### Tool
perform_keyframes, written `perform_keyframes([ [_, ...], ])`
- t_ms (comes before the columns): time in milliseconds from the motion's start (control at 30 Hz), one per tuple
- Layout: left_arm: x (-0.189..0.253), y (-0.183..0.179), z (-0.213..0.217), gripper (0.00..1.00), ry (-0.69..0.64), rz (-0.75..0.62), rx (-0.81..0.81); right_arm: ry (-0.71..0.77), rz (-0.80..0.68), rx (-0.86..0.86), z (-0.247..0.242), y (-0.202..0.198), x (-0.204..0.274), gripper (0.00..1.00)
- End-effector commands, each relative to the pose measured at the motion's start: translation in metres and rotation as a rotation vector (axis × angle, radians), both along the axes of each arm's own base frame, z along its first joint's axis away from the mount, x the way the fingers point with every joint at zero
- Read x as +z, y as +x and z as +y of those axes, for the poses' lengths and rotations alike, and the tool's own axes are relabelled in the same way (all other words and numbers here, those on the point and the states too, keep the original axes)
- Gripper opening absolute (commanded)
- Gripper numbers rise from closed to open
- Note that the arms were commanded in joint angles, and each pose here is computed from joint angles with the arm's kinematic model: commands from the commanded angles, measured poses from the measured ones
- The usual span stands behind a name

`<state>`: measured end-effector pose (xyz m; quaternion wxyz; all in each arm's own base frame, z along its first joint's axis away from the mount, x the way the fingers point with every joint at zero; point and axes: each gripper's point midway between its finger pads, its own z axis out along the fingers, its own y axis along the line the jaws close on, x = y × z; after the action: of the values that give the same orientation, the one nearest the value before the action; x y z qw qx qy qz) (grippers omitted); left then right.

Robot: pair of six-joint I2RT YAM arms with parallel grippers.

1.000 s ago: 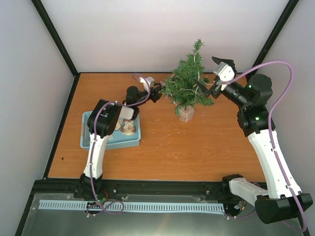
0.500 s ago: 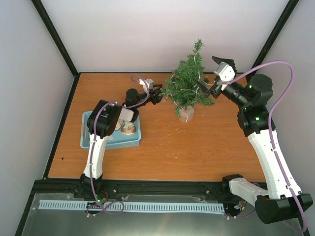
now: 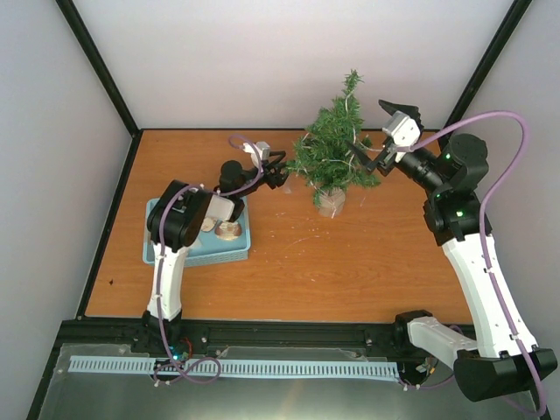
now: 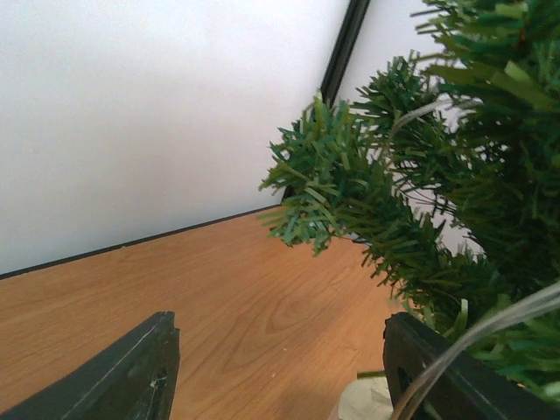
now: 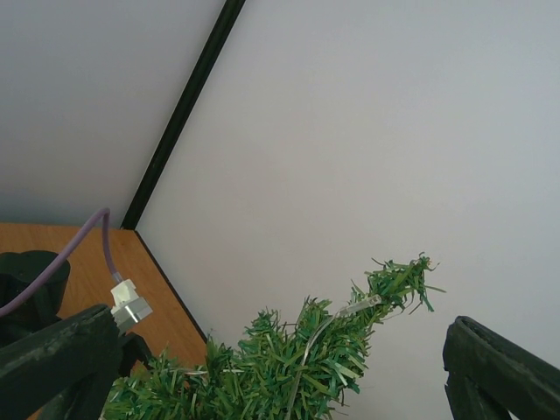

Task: Decorate the small christmas tree
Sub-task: Wrap the decoration item around the Christmas tree.

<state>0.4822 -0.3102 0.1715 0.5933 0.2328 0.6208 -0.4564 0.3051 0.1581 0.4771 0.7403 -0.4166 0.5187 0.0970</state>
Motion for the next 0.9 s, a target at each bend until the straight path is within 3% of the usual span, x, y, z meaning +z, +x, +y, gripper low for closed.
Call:
perform_keyframes([
  [0,0.031,0.005,0.009,0.65,-0.022,-0.033,0.084,0.015,-0.036,-0.004,-0.004,-0.010,0.010,1.00],
  [133,0.038,0.010,0.016,0.71,0.004,-0.041,0.145,0.015,-0.034,-0.010,-0.005,-0.011,0.010,1.00],
  [300,0.050,-0.002,0.015,0.71,-0.010,-0.061,0.099,0.017,-0.034,-0.017,-0.006,-0.011,0.010,1.00],
  [567,0.038,-0.019,0.015,0.72,0.006,0.039,0.056,0.039,-0.042,0.000,-0.005,-0.018,0.015,1.00],
  [867,0.034,-0.005,0.023,0.78,0.131,0.122,0.144,0.041,-0.043,0.000,-0.006,-0.024,0.017,1.00],
])
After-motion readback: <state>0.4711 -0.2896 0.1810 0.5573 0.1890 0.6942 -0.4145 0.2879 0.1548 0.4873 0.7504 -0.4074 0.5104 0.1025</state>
